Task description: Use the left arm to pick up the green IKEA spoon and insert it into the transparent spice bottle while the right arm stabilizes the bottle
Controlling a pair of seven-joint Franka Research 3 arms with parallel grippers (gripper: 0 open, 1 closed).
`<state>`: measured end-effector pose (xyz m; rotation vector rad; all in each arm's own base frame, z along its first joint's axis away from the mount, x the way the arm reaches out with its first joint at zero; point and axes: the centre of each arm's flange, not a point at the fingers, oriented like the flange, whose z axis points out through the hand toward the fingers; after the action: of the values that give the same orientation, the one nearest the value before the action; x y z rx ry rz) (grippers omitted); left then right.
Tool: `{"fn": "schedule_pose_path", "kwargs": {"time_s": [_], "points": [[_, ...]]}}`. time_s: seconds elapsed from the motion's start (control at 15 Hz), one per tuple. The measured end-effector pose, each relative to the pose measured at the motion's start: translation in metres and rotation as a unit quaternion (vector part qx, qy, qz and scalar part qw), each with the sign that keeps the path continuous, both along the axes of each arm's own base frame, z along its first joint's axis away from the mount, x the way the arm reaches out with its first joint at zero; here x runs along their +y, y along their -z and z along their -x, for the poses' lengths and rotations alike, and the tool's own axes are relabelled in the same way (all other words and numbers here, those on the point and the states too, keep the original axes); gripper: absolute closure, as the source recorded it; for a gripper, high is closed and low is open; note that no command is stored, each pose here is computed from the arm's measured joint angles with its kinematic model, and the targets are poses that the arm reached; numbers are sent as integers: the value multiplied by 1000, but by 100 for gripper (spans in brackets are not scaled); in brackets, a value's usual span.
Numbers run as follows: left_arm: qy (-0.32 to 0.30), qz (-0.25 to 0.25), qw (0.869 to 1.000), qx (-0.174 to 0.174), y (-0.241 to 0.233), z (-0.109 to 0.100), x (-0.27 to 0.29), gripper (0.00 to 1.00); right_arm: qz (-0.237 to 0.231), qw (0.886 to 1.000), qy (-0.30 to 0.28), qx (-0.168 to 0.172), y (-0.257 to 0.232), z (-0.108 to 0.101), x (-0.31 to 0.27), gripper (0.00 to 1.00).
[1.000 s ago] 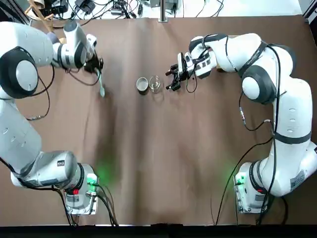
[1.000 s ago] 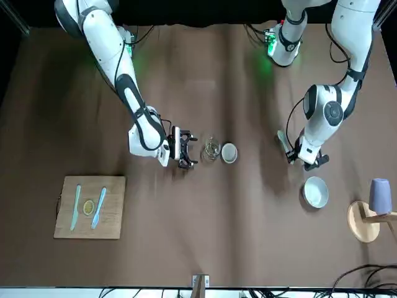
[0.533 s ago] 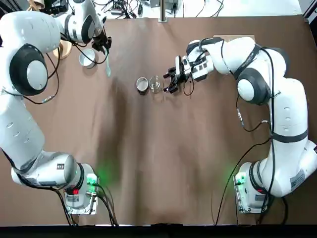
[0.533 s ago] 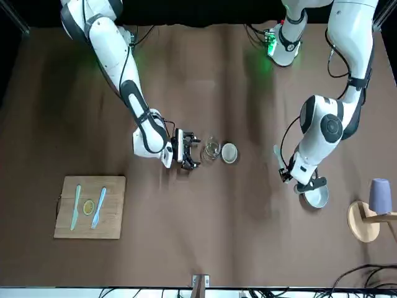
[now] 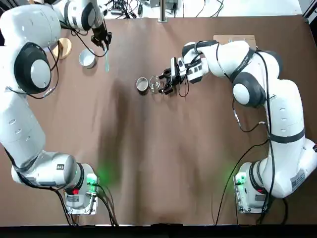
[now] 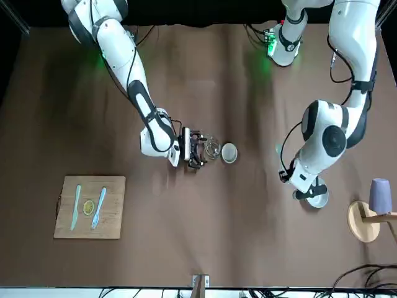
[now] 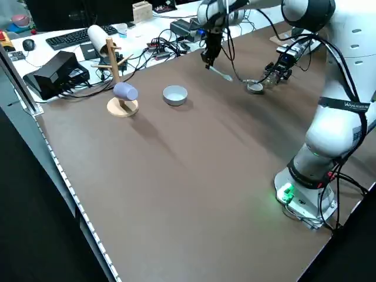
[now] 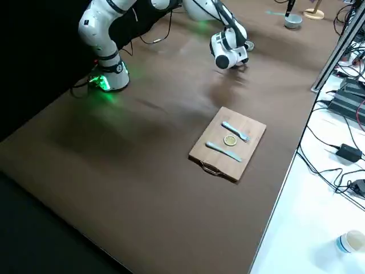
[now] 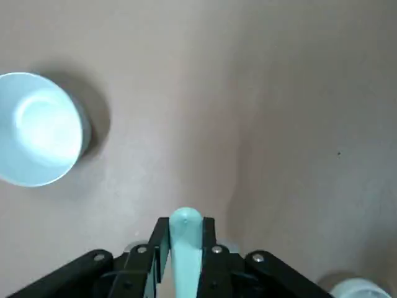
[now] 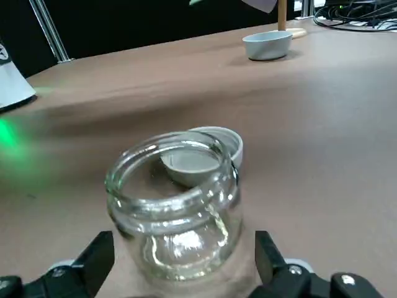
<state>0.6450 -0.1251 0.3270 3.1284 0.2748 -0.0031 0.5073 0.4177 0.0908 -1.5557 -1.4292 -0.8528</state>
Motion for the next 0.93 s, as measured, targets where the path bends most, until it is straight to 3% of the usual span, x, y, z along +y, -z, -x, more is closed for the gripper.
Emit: {"fn": "schedule_pose_path", "kwargs": {"time_s": [0.2, 0.47, 0.8, 0.87, 0.93], "points": [[14, -4, 1000, 16, -24, -10, -1, 75, -2, 1000, -2, 1, -1, 6, 9, 0], [139, 2, 990, 16, -25, -15, -9, 75, -4, 1000, -3, 1, 0, 8, 15, 0], [285, 20, 958, 3, -35, -21, -12, 75, -13, 1000, -1, 7, 4, 17, 33, 0], [309, 39, 950, -2, -37, -23, -11, 75, -12, 1000, -1, 8, 5, 18, 33, 0], [347, 90, 933, -18, -40, -28, -6, 75, -11, 1000, -1, 10, 9, 19, 32, 0]]}}
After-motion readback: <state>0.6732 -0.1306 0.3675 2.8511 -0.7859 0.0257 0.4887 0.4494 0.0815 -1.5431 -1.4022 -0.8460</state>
